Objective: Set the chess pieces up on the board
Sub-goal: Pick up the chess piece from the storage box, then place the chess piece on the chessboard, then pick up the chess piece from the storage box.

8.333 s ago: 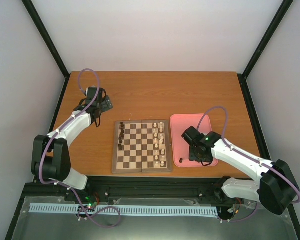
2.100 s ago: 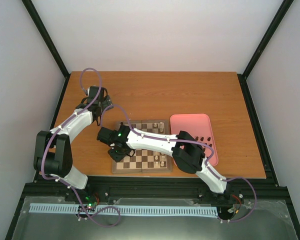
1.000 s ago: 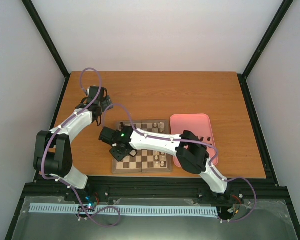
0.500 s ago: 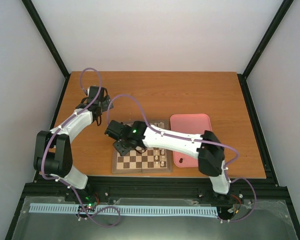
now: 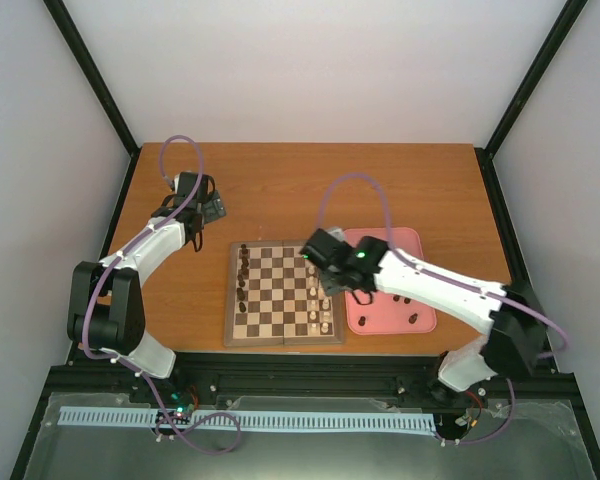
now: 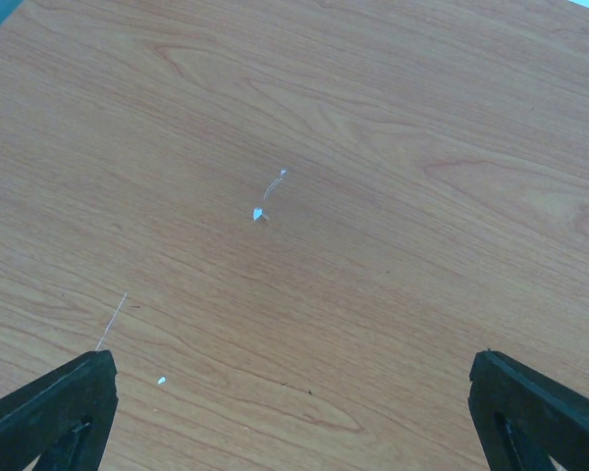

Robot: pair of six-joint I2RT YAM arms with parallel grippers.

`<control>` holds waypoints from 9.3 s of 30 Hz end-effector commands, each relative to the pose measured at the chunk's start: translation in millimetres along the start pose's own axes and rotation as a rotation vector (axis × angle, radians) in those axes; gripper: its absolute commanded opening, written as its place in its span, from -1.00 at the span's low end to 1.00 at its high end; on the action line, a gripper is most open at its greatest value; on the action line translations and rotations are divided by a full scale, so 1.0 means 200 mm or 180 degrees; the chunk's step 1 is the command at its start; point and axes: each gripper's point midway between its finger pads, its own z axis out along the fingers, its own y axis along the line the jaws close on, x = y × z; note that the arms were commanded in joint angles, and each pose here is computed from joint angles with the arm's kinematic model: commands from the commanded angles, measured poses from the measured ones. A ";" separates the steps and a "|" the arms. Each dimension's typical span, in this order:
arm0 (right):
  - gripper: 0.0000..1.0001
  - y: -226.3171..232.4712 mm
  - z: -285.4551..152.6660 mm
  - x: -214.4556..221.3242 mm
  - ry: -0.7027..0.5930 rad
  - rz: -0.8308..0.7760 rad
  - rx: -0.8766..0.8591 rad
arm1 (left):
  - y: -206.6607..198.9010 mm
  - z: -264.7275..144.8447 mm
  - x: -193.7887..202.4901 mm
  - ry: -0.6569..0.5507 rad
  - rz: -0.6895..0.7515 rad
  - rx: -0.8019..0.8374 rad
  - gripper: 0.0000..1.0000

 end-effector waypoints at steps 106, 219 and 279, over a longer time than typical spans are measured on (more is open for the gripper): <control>-0.94 0.55 0.02 -0.10 0.0438 -0.0226 -0.0608 | -0.06 -0.05 -0.06 -0.0073 0.0064 0.0125 0.99; -0.28 0.94 -0.06 -0.26 0.0056 -0.0952 -0.0790 | -0.06 -0.04 -0.06 -0.0061 0.0085 0.0089 0.99; -0.20 -0.27 0.33 0.68 0.0950 0.1050 -0.0079 | -0.05 0.01 -0.04 -0.0027 0.0091 -0.0015 0.99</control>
